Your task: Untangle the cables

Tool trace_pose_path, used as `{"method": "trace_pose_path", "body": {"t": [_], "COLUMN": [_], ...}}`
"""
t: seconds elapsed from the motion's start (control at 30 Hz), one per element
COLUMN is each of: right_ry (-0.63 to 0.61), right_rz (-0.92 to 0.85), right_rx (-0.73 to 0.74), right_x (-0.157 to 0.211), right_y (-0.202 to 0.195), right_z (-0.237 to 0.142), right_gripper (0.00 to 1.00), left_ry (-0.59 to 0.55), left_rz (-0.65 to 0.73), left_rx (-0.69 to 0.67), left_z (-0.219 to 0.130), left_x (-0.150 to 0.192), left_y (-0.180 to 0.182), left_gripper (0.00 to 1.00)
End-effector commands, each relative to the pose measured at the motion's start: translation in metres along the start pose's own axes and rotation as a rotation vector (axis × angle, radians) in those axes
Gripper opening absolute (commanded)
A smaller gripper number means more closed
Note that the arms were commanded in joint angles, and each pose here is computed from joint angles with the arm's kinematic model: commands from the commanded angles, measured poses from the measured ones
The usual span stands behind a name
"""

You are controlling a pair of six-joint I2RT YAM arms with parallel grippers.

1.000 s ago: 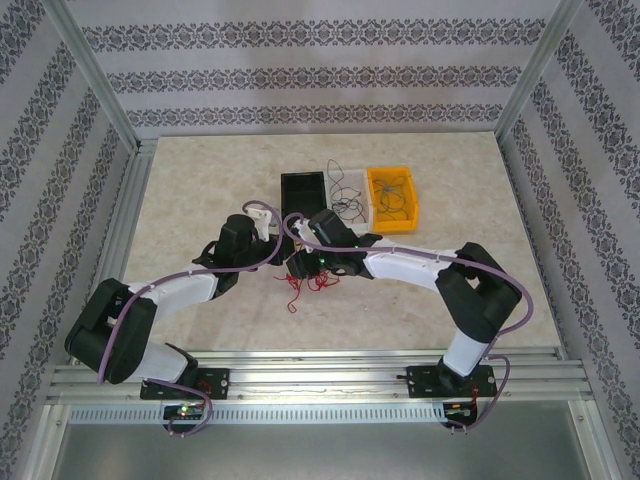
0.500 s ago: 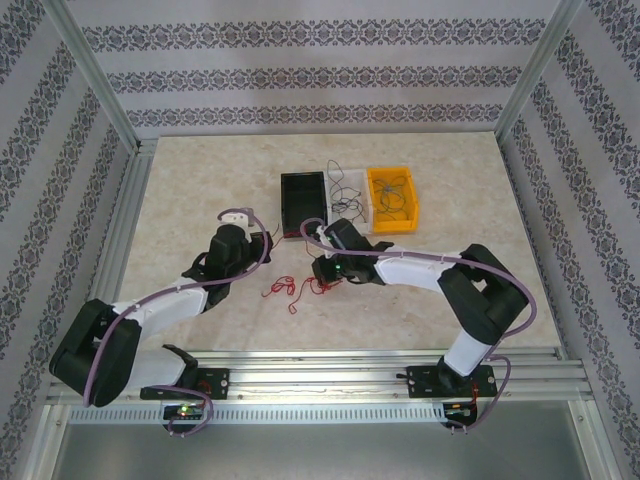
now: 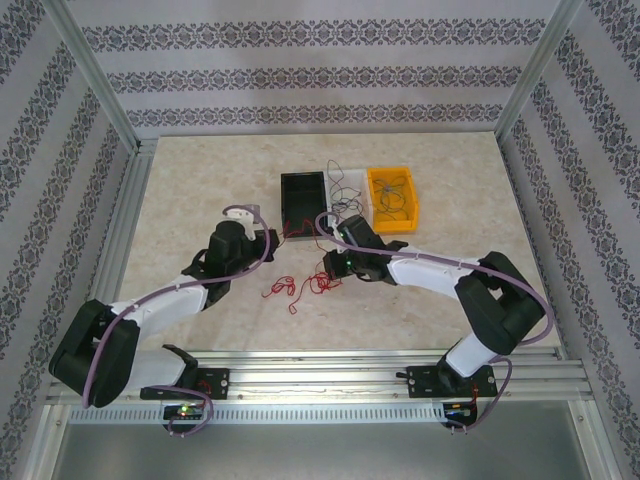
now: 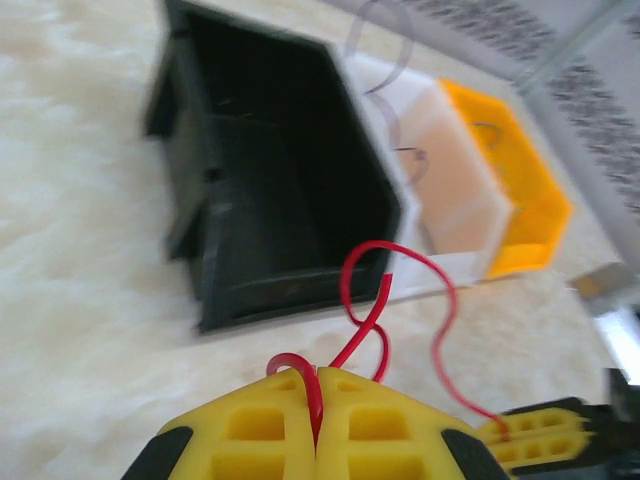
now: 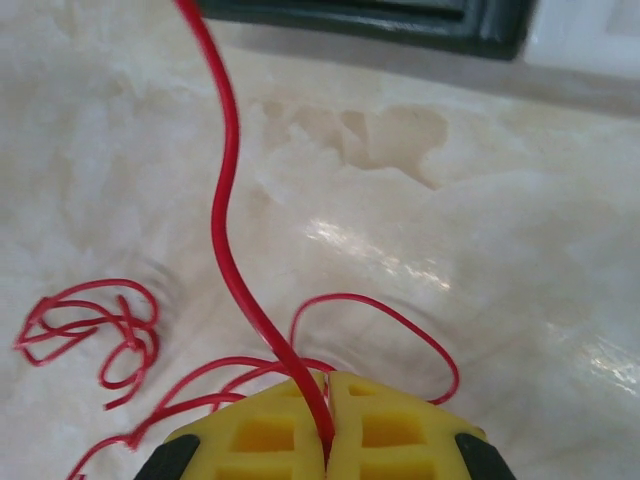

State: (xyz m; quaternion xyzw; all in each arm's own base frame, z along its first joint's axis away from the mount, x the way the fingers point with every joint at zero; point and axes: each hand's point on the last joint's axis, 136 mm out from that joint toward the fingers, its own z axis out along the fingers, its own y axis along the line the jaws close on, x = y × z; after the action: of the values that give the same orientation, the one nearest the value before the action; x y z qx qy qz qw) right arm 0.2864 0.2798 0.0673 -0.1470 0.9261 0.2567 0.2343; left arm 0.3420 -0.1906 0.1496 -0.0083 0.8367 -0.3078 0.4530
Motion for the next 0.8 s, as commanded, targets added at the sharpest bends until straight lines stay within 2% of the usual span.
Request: {"method": "trace_pose_path", "body": {"t": [0.0, 0.13, 0.2, 0.33, 0.43, 0.77], "right_ry": [-0.091, -0.13, -0.135, -0.128, -0.126, -0.113], "right_rz": [-0.05, -0.075, -0.084, -0.1, -0.103, -0.108], "right_rx": [-0.079, -0.154, -0.191, -0.246, -0.26, -0.266], "right_x": [-0.034, -0.051, -0.054, -0.055, -0.055, -0.052], "right_y": [0.032, 0.054, 0.063, 0.077, 0.08, 0.081], "right_z": [-0.022, -0.035, -0.039, -0.043, -0.044, -0.042], "right_gripper": [0.0, 0.0, 0.0, 0.0, 0.0, 0.0], "left_ry": [0.038, 0.106, 0.129, 0.146, 0.145, 0.151], "left_rz": [0.044, 0.025, 0.015, 0.001, 0.005, 0.025], "left_rx": [0.227, 0.345, 0.39, 0.453, 0.467, 0.475], "left_z": [0.004, 0.007, 0.007, 0.005, 0.003, 0.002], "left_x": [-0.012, 0.001, 0.005, 0.008, 0.008, 0.008], "left_y": [-0.047, -0.065, -0.071, -0.08, -0.083, -0.085], "left_gripper": [0.0, 0.01, 0.06, 0.28, 0.37, 0.38]}}
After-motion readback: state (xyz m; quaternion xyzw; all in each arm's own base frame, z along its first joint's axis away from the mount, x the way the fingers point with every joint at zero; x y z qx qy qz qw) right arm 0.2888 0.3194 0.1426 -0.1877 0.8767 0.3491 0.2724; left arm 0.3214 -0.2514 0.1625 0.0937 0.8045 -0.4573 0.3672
